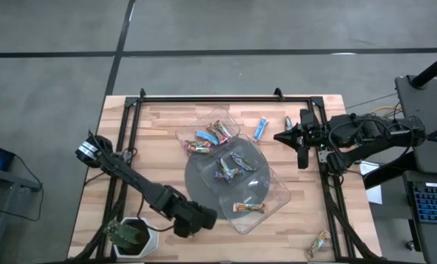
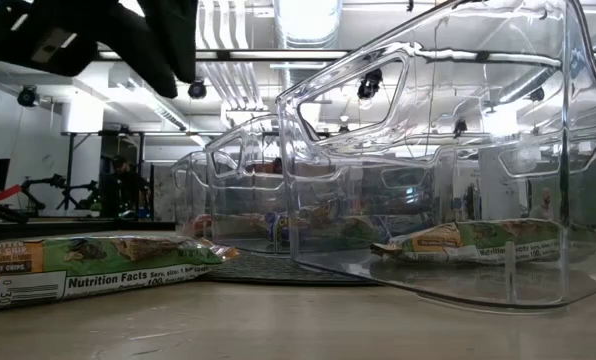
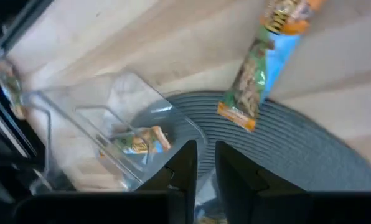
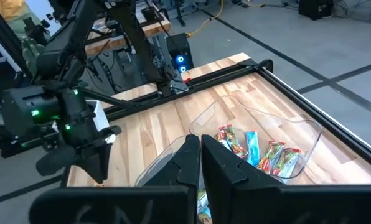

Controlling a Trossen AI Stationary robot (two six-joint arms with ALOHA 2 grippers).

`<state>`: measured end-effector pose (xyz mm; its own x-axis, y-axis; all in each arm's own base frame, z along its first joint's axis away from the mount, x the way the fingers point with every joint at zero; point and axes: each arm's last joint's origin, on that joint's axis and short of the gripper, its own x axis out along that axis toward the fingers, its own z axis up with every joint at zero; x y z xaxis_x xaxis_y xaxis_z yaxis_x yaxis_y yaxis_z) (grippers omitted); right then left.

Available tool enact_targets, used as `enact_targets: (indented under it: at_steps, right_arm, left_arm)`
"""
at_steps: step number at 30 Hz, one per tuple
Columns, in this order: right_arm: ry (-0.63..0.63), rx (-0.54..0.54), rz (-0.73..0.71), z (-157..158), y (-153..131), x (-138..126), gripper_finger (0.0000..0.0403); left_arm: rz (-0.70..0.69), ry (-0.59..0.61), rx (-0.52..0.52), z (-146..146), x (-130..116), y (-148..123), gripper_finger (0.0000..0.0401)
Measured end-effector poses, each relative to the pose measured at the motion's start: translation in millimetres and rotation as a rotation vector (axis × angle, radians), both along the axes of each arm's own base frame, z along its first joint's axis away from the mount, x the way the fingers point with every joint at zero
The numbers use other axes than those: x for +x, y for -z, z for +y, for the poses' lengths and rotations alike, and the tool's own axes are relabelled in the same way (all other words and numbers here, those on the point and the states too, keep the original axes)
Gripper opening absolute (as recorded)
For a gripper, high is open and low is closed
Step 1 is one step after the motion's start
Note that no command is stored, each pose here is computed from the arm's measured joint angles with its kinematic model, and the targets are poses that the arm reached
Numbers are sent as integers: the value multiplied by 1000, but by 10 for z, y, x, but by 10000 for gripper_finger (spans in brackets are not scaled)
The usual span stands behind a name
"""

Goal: Pick and place Granola Bars by type
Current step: Put the yellow granola bar into the bottom transparent bin

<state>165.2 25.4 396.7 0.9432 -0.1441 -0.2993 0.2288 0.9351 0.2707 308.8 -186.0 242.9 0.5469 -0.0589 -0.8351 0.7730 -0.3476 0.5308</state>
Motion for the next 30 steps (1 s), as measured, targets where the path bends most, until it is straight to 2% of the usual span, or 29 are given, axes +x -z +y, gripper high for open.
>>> enact_targets:
  at_steps: [5,9,14,16,23,30]
  right_arm:
    - [0,0,0,0,0,0,9]
    - [0,1,-1,0,0,0,8]
    - [-1,1,-4,1,-3,4,8]
    - [-1,2,-7,1,-6,4,8]
    - [-1,2,-7,1,-6,5,8]
    - [-1,2,-7,1,-6,5,9]
  left_arm:
    - [18,-83,-155,-26,22,-12,42]
    - [-21,-89,-171,-41,49,-34,42]
    - [-90,-215,-233,-64,86,-71,42]
    - [-93,-227,-243,-65,90,-77,45]
    - [-105,-280,-298,-78,110,-139,100]
    - [-106,-280,-289,-87,100,-134,143]
